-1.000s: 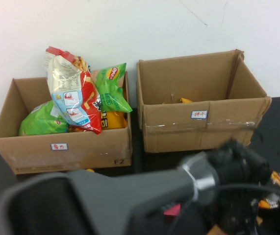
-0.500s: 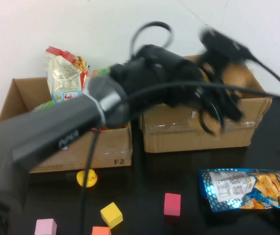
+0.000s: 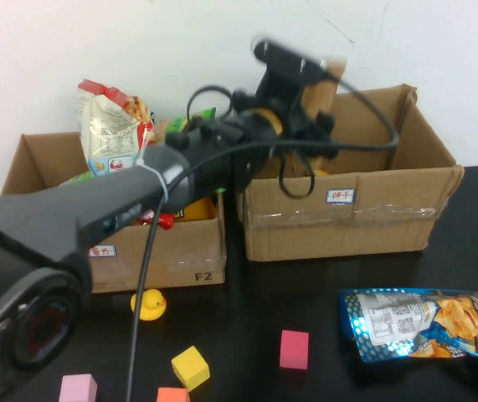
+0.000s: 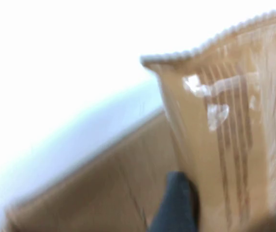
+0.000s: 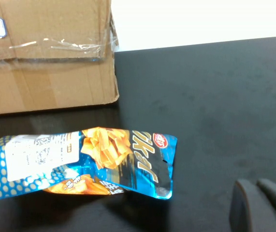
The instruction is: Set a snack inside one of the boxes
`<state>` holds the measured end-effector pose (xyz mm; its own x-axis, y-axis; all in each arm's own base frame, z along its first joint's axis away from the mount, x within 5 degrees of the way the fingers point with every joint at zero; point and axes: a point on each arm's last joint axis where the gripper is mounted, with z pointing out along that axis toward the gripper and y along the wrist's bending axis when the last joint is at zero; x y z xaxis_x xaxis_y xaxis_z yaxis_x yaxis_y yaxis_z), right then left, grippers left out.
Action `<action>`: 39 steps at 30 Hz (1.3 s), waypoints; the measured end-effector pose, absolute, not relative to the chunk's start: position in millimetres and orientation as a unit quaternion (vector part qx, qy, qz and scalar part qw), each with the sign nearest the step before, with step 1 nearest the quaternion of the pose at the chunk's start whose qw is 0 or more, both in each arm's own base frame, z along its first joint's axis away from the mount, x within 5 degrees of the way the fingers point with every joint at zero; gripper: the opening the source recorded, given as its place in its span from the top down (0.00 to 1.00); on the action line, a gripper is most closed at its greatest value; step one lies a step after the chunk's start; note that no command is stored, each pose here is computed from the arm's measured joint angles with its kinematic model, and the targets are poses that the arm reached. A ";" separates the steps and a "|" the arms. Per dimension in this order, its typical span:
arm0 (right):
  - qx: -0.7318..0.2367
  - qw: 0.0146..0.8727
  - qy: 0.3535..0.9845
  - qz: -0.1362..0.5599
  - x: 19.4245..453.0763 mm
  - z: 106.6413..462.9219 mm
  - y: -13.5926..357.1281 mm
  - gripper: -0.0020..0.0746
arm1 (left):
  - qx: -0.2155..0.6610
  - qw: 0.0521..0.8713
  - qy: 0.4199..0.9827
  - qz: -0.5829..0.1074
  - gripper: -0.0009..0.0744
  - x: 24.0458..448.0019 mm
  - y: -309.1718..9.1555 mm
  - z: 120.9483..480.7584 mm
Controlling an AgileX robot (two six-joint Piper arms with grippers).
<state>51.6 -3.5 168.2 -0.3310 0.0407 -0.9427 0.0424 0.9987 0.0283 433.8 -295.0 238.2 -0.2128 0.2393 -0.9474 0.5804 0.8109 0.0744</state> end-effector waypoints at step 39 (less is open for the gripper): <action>0.025 0.578 0.816 -0.001 51.6 168.2 -3.5 0.98 | 0.274 0.562 0.768 -0.140 0.99 167.8 -112.2 300.0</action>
